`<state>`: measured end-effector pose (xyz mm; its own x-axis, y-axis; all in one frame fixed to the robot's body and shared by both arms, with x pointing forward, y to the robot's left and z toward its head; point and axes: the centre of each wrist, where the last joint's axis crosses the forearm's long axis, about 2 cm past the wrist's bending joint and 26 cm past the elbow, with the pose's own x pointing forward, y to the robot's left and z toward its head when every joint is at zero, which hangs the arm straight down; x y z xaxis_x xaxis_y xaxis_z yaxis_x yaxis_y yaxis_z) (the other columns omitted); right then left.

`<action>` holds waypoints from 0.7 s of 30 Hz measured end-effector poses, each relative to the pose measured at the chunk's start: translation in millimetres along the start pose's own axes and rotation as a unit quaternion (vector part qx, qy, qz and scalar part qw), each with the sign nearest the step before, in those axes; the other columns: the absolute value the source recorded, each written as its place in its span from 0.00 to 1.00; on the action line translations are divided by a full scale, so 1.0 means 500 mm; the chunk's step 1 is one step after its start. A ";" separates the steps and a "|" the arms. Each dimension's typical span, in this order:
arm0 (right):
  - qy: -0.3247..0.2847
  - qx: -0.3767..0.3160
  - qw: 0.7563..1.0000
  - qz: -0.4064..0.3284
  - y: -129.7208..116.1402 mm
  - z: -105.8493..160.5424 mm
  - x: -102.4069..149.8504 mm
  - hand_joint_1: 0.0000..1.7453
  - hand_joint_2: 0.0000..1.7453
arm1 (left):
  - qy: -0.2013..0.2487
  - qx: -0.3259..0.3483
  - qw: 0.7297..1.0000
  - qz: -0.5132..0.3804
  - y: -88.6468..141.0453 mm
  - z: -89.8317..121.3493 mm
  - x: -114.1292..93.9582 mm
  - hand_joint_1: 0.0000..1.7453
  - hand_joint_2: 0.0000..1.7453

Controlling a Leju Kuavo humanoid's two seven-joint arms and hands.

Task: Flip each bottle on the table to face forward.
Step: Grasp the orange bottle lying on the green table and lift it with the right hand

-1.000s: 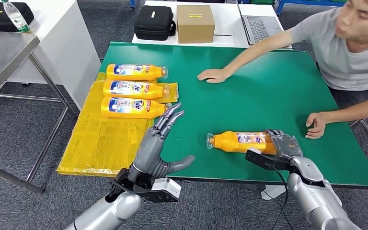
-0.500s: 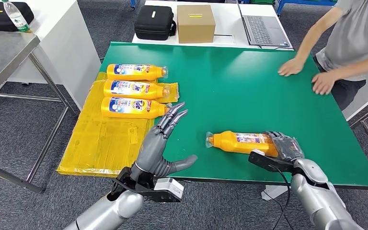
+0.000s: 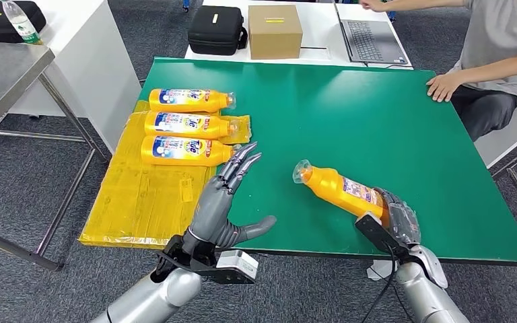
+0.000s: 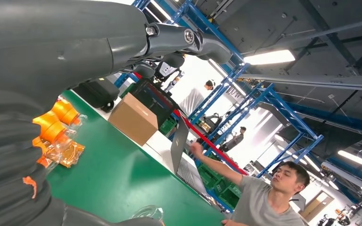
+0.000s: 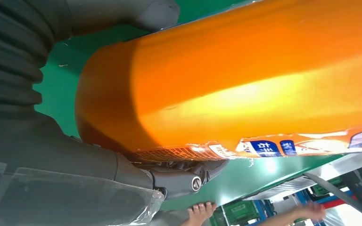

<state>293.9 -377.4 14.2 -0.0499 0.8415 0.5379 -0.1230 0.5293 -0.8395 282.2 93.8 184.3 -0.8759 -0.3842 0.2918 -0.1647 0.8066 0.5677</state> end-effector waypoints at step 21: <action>-0.021 -0.163 0.971 -0.174 0.081 0.043 0.047 1.00 1.00 | 0.107 0.172 0.971 0.128 -0.004 0.023 -0.034 0.00 1.00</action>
<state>266.3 -338.5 -5.5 -0.1035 0.6041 0.7901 0.1794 0.7927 -0.5826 292.2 104.0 169.3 -0.8000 -0.2053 0.5638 -0.1269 0.9763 0.1754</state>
